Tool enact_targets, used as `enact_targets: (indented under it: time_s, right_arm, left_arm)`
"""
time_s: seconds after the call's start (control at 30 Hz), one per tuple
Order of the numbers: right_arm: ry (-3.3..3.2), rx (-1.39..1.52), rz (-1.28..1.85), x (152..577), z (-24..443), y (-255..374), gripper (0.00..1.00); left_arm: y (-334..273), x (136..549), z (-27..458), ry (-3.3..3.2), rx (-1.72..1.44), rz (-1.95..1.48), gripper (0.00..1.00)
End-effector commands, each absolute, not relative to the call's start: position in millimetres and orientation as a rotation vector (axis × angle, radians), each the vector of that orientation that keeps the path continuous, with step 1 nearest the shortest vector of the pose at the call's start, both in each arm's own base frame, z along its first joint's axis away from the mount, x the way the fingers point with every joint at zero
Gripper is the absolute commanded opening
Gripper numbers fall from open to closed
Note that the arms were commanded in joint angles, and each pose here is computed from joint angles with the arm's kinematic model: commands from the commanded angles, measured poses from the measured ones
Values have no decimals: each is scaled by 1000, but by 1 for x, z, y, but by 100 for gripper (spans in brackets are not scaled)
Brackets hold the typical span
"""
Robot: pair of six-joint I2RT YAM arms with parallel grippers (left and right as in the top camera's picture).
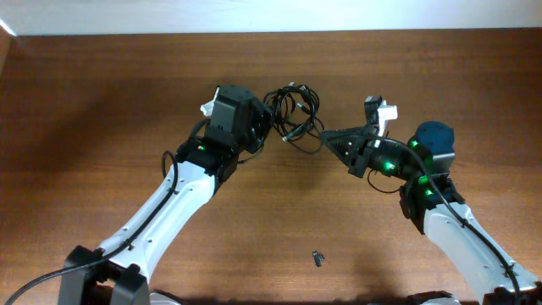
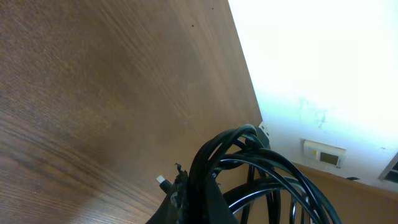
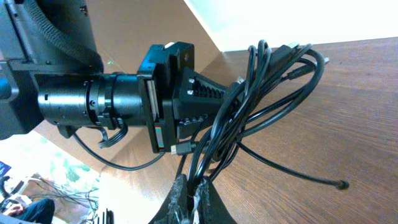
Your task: Untangle cables
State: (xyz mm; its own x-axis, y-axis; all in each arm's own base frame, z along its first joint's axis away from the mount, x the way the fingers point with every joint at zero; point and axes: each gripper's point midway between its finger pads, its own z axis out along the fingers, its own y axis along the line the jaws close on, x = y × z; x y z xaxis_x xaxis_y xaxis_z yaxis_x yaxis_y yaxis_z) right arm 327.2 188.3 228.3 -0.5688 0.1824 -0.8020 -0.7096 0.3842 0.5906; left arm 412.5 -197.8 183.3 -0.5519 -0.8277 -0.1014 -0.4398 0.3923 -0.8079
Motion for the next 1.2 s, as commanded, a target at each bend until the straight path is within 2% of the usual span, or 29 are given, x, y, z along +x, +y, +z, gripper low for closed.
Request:
enact_targets:
  time_s: [0.0,0.1,0.27,0.33,0.37,0.47,0.7,0.83,0.97,1.07,1.13,1.17]
  right_arm:
    - [1725,-569,1339,316,241,193,4]
    - [1708,-561,1348,316,246,193,4]
    - [1731,-488,1341,324,246,190,5]
    - [1804,-382,1301,335,233,184,18]
    - [1842,-327,1275,340,225,180,28]
    - [1920,-216,1208,349,207,171,41]
    - [1951,-157,1137,357,198,163,43]
    - [1965,-169,1090,359,192,160,43]
    - [2035,-105,1000,362,174,149,43]
    - [2036,-104,1001,362,174,149,25]
    - [2038,-103,1001,362,173,149,8]
    - [2038,-104,1003,362,174,149,6]
  left_arm:
    - [-158,403,161,2168,-1226,-797,0]
    - [-142,386,142,2226,-1281,-645,0]
    - [-148,386,143,2244,-1266,-685,0]
    - [-164,396,157,2291,-998,-751,0]
    - [-175,401,167,2298,-838,-792,0]
    - [-218,405,205,2257,-337,-989,0]
    - [-233,397,214,2233,-76,-1019,0]
    - [-236,395,215,2233,-60,-1042,0]
    - [-238,395,218,2223,-50,-1058,0]
    - [-241,397,225,2199,-81,-1106,0]
    - [-241,397,225,2202,-87,-1108,0]
    - [-241,397,225,2202,-87,-1109,0]
